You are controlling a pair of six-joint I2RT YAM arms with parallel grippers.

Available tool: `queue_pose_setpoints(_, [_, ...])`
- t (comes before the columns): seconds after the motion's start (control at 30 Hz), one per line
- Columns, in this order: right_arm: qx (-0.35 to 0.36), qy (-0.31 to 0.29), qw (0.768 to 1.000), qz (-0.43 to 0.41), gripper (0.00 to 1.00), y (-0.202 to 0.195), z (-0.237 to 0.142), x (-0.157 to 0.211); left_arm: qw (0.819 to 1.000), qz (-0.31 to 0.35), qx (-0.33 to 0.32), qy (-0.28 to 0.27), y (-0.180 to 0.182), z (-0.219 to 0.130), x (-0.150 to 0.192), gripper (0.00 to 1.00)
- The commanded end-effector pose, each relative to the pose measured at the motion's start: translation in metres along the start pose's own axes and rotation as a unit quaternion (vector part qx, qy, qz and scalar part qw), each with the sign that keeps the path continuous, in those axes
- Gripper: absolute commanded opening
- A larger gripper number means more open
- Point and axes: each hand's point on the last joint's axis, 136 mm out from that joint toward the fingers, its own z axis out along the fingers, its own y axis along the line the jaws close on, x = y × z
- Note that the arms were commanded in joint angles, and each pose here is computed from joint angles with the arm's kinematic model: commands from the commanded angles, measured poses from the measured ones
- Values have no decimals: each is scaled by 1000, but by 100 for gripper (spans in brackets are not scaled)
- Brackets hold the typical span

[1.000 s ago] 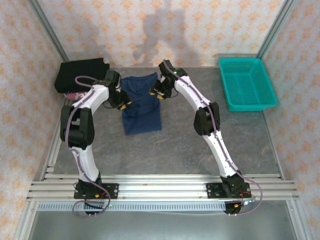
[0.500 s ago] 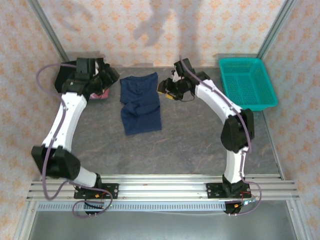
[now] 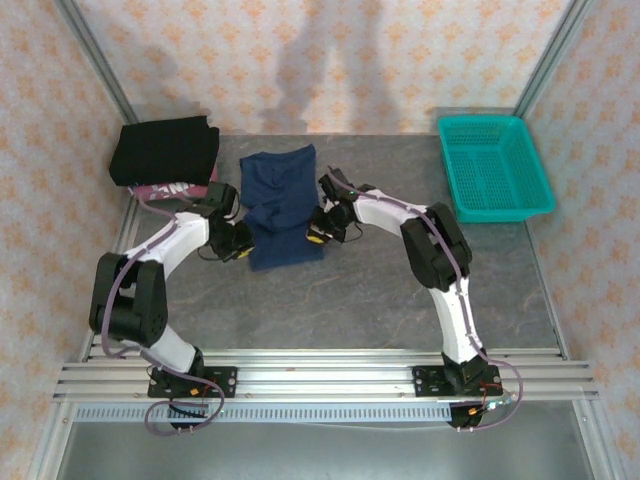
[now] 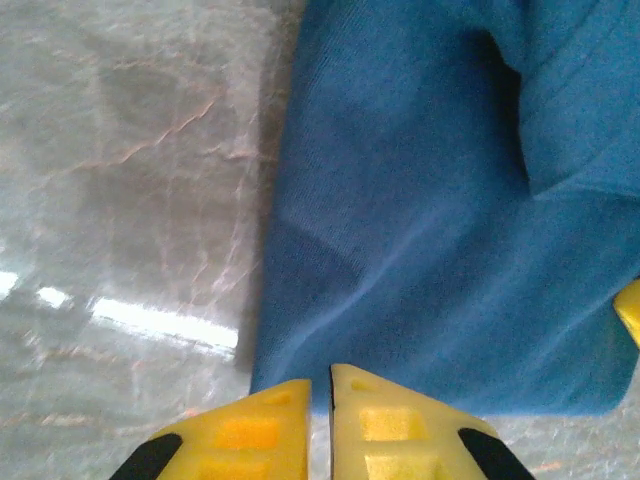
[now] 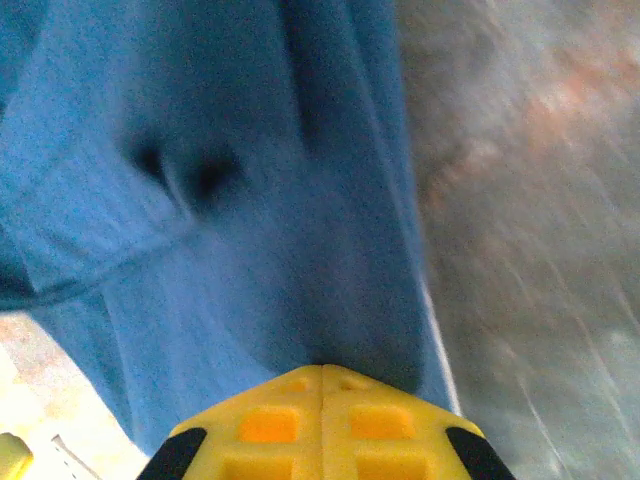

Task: Fold and stack the t-shirts

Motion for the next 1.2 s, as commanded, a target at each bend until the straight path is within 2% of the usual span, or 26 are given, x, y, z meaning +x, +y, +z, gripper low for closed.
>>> queue_pose_setpoints(0.0, [-17,-32,999,-6,2,25,0,-27,999,13,32,-22,-29,6,-27,12])
queue_pose_setpoints(0.27, [-20,-49,998,30,3,32,23,-78,1000,9,12,-5,-54,51,-71,11])
queue_pose_setpoints(0.33, [-43,-64,996,41,6,42,23,-95,1000,9,12,-22,-64,50,-89,12])
queue_pose_setpoints(0.47, [-125,-125,984,25,17,92,-2,-135,996,-27,38,-78,-83,35,-132,13])
queue_pose_setpoints(0.57, [-162,-150,975,0,29,122,-29,-147,989,-61,67,-117,-93,18,-159,22])
queue_pose_setpoints(0.67, [-130,-158,979,-20,45,119,-49,-138,986,-61,85,-133,-102,0,-169,41])
queue_pose_setpoints(0.8, [-51,-169,984,-36,60,83,-76,-111,986,-50,73,-142,-87,-27,-154,63])
queue_pose_setpoints(0.87, [-14,-174,984,-40,68,60,-89,-93,985,-51,73,-148,-70,-46,-137,69])
queue_pose_setpoints(1.0, [-9,-137,989,-49,71,33,-87,-45,989,-24,66,-127,-43,-63,-84,72])
queue_pose_setpoints(1.1, [2,-101,994,-51,72,14,-71,-13,995,-4,31,-93,-10,-61,-39,72])
queue_pose_setpoints(1.17, [-6,-78,995,-59,72,12,-59,8,997,4,31,-75,4,-55,-14,73])
